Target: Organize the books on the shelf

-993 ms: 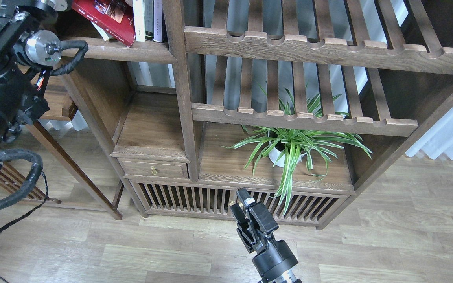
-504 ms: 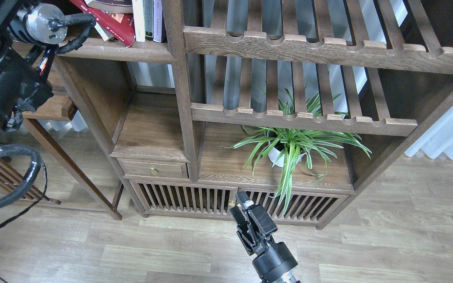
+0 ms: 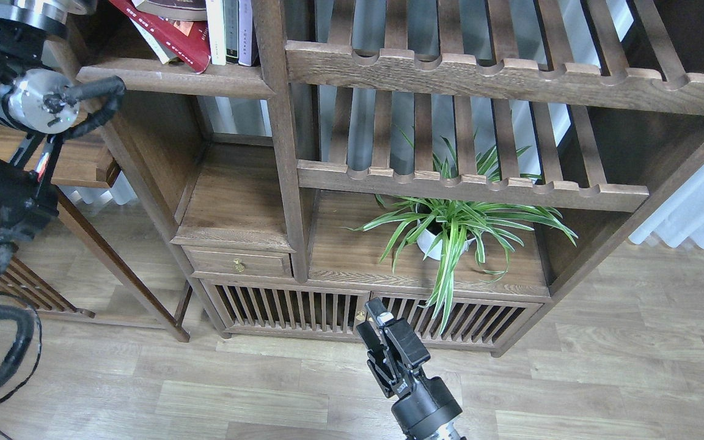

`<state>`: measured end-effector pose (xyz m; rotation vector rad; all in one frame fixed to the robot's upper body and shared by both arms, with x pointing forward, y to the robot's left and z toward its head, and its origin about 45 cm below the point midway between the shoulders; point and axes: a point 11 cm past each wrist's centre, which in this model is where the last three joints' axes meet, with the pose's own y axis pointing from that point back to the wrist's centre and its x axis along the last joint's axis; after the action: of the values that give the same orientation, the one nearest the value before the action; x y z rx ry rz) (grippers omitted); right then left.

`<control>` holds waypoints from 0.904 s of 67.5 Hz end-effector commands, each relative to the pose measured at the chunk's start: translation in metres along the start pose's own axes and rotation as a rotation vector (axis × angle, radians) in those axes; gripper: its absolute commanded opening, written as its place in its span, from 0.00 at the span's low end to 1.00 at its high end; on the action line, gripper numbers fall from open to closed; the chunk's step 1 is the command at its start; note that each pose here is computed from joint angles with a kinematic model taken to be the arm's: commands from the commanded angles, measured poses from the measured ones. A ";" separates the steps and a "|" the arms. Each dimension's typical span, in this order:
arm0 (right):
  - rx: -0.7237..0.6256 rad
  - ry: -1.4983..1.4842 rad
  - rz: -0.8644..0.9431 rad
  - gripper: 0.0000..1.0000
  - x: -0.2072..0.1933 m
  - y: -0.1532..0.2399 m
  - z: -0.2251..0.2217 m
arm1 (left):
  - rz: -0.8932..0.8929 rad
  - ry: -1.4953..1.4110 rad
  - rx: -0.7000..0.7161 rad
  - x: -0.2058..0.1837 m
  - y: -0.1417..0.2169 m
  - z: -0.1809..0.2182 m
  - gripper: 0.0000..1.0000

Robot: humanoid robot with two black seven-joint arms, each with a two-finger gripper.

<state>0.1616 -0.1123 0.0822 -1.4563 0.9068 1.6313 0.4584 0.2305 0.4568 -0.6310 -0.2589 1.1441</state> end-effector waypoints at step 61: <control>-0.032 0.057 -0.234 0.81 -0.069 -0.056 -0.016 | -0.268 0.613 0.596 -0.085 0.179 -0.145 0.85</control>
<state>0.2087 -0.1067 0.1364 -1.5432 0.7440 1.4820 0.3699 0.1605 0.2661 -0.4066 0.4273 0.6816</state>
